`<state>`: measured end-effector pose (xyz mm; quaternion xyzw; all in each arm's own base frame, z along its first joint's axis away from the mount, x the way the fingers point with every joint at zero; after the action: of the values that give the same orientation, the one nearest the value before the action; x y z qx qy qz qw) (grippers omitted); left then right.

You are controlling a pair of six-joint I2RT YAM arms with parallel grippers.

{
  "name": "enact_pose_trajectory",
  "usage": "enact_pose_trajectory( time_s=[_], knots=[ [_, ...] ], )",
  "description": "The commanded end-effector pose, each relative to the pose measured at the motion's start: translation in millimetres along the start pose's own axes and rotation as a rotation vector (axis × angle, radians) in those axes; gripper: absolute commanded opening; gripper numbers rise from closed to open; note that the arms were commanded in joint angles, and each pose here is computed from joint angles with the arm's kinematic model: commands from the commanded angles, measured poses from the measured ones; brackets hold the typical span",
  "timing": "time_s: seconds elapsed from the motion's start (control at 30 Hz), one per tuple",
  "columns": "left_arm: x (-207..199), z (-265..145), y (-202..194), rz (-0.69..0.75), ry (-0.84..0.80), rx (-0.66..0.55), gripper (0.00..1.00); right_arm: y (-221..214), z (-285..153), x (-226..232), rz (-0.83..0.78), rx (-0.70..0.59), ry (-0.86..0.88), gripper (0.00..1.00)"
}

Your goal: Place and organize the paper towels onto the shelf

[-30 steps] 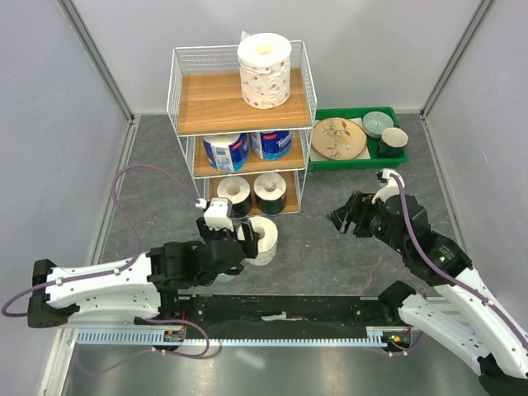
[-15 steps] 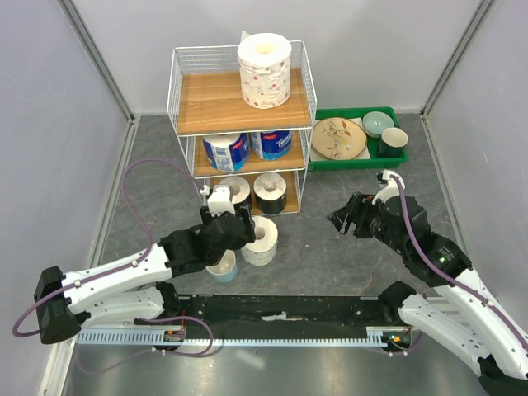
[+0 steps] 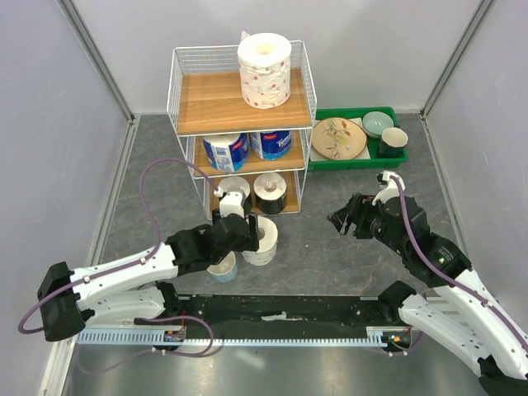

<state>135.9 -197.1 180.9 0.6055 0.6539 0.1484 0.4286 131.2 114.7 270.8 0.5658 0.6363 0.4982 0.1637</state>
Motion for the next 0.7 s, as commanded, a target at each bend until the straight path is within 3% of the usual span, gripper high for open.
enact_pose_trajectory(
  time_s=[0.0,0.53,0.67],
  knots=[
    [5,-3,-3,-0.009,0.019,0.025,0.77,1,0,-1,0.011,-0.018,-0.01,0.79],
    [3,19,-2,-0.021,0.096,0.025,0.75,1,1,1,0.01,-0.009,-0.003,0.79],
    [5,22,2,-0.031,0.108,0.02,0.67,-1,0,0,0.01,-0.008,-0.005,0.8]
  ],
)
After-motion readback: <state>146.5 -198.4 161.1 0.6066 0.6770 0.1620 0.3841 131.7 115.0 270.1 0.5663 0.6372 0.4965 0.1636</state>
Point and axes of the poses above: each gripper's point midway between its finger pads, its own z axis out along the fingers, its own x axis along the line the jaws close on, y = z × x, the point moved 8 cm from there along -z, back along the fingers, and after that the axes turned 11 degrees about -z, right-handed, at the moved point
